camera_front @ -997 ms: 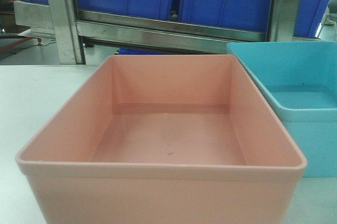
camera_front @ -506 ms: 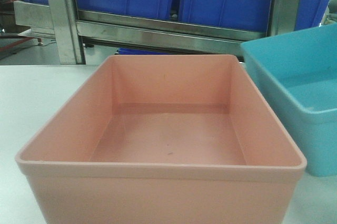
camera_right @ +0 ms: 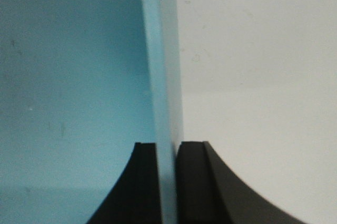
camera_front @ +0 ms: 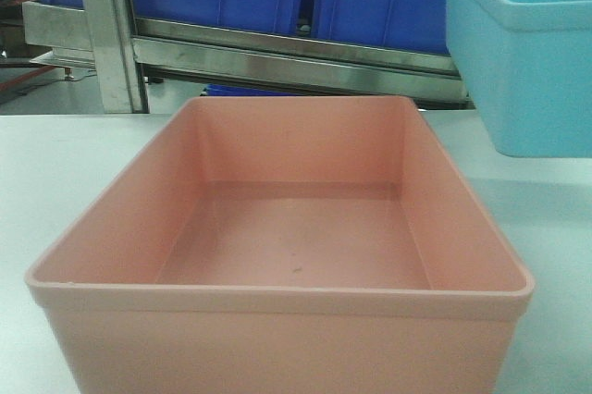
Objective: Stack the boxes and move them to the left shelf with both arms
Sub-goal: 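Grasp the blue bin's rim with the right gripper and lift it, then carry the blue bin over the pink bin and lower it inside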
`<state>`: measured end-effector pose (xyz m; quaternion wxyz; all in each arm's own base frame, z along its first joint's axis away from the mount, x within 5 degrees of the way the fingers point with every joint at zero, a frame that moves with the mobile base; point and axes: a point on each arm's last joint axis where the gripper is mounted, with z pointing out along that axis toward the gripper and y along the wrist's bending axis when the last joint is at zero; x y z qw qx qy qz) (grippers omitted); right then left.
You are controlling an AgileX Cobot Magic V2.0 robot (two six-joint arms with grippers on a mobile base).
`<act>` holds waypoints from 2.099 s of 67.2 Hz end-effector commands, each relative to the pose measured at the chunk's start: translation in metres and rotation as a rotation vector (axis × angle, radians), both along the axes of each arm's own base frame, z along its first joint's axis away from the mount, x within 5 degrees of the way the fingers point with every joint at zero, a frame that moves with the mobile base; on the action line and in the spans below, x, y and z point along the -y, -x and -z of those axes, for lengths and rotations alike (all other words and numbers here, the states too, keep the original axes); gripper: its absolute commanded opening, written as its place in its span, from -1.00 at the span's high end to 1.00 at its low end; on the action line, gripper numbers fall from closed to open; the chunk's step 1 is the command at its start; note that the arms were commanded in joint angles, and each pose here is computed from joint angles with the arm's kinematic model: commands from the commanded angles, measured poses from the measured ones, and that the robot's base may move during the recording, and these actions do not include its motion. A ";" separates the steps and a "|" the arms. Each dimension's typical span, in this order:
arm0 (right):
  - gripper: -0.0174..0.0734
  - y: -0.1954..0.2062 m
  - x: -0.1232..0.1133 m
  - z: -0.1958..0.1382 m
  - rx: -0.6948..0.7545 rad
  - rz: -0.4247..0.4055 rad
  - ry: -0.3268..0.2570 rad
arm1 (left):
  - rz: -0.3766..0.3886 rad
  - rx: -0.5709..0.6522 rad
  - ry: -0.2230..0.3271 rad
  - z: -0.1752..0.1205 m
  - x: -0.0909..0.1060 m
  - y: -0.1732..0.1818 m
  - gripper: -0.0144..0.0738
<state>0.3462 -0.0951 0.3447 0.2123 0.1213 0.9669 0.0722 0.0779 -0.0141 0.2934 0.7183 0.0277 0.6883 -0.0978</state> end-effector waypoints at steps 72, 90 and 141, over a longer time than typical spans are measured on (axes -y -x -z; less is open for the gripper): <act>0.50 0.069 -0.232 -0.022 0.054 -0.158 -0.194 | -0.031 0.096 0.031 -0.017 -0.003 0.001 0.08; 0.50 0.057 -0.242 -0.008 0.047 -0.167 -0.192 | -0.031 0.096 0.031 -0.017 -0.003 0.001 0.08; 0.50 0.049 -0.250 0.019 0.019 -0.168 -0.181 | -0.031 0.096 0.031 -0.017 -0.003 0.001 0.08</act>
